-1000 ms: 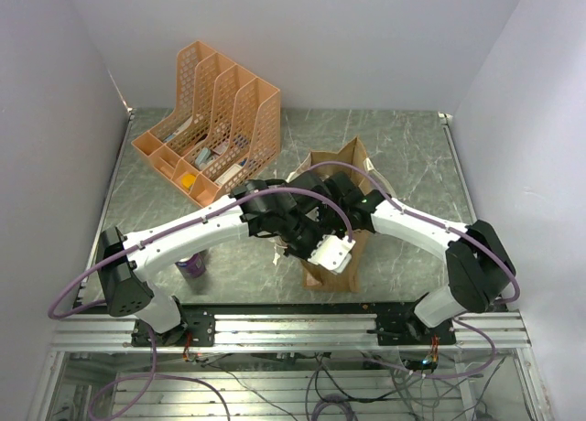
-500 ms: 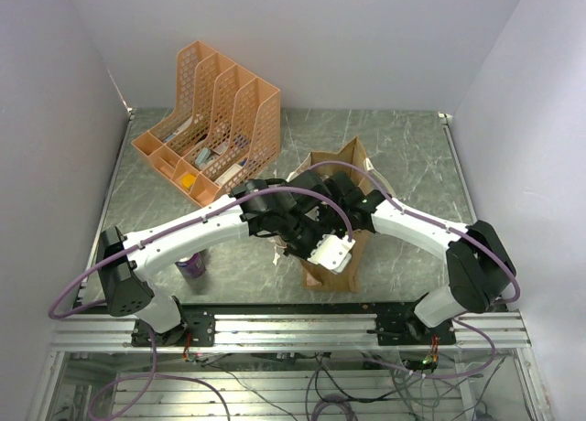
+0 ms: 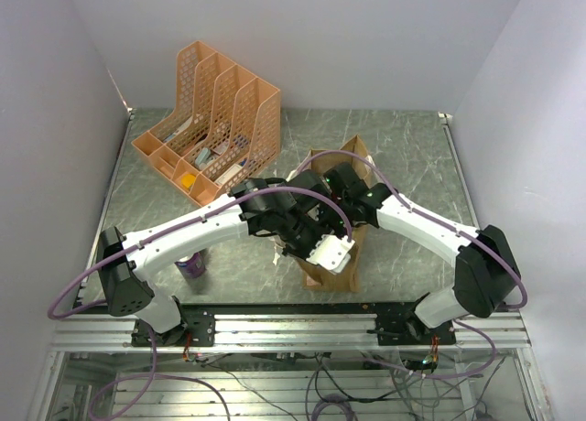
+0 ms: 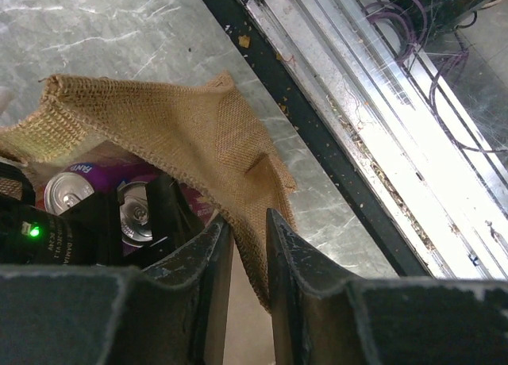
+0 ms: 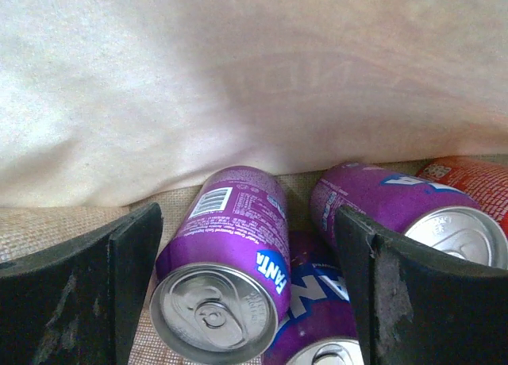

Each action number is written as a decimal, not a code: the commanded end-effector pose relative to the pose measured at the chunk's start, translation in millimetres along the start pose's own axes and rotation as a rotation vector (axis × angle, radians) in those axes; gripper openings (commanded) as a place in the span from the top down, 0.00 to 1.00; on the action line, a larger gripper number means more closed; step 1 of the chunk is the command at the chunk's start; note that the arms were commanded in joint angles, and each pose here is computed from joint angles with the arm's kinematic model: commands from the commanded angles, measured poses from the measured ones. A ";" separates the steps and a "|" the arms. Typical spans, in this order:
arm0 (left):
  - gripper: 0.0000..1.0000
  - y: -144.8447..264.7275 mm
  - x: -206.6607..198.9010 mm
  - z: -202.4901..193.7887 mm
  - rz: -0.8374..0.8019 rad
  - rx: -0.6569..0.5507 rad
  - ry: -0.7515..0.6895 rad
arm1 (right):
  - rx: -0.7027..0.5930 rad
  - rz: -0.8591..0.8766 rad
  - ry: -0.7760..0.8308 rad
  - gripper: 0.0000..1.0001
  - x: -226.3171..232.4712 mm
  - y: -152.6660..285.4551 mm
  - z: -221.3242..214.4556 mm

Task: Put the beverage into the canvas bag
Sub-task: Place the drink in the canvas bag, then pick up the drink from the center of the board.

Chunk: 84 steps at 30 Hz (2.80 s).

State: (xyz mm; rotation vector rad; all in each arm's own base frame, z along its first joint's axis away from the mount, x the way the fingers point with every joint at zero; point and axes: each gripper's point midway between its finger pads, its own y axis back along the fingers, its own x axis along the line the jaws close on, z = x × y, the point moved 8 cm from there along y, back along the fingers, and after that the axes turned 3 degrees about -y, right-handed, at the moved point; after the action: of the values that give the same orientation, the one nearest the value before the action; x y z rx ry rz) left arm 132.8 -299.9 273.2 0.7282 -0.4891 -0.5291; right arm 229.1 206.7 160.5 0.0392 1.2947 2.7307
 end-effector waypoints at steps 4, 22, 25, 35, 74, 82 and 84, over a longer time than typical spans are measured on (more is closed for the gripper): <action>0.67 6.0 3.5 -0.2 0.011 0.020 -0.016 | -0.051 -0.041 0.000 0.07 -6.9 20.4 15.0; 0.65 10.7 6.3 4.1 0.033 0.014 -0.028 | -0.137 -0.073 -0.092 0.00 -20.5 56.8 31.5; 0.65 11.4 7.1 4.7 0.038 0.014 -0.031 | -0.169 -0.055 -0.112 0.00 -22.3 66.7 37.7; 0.60 29.1 16.5 15.2 0.117 -0.030 0.007 | -0.304 -0.090 -0.179 0.02 -45.1 114.4 60.9; 0.01 197.0 -97.9 -187.7 1.074 0.390 1.489 | -0.648 -0.218 -0.228 0.04 -59.7 122.6 189.0; 0.01 178.9 -105.6 -220.0 0.822 0.568 1.534 | -0.645 -0.247 -0.197 0.04 -59.4 124.0 184.8; 0.00 173.4 -108.1 -225.3 0.766 0.585 1.525 | -0.639 -0.252 -0.192 0.04 -60.2 122.2 183.6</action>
State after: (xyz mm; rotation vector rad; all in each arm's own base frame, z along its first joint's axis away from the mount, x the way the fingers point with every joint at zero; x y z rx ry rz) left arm 237.5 -23.6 238.1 1.0705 0.5558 1.0186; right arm 293.2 267.9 361.6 0.1564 0.3632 2.7057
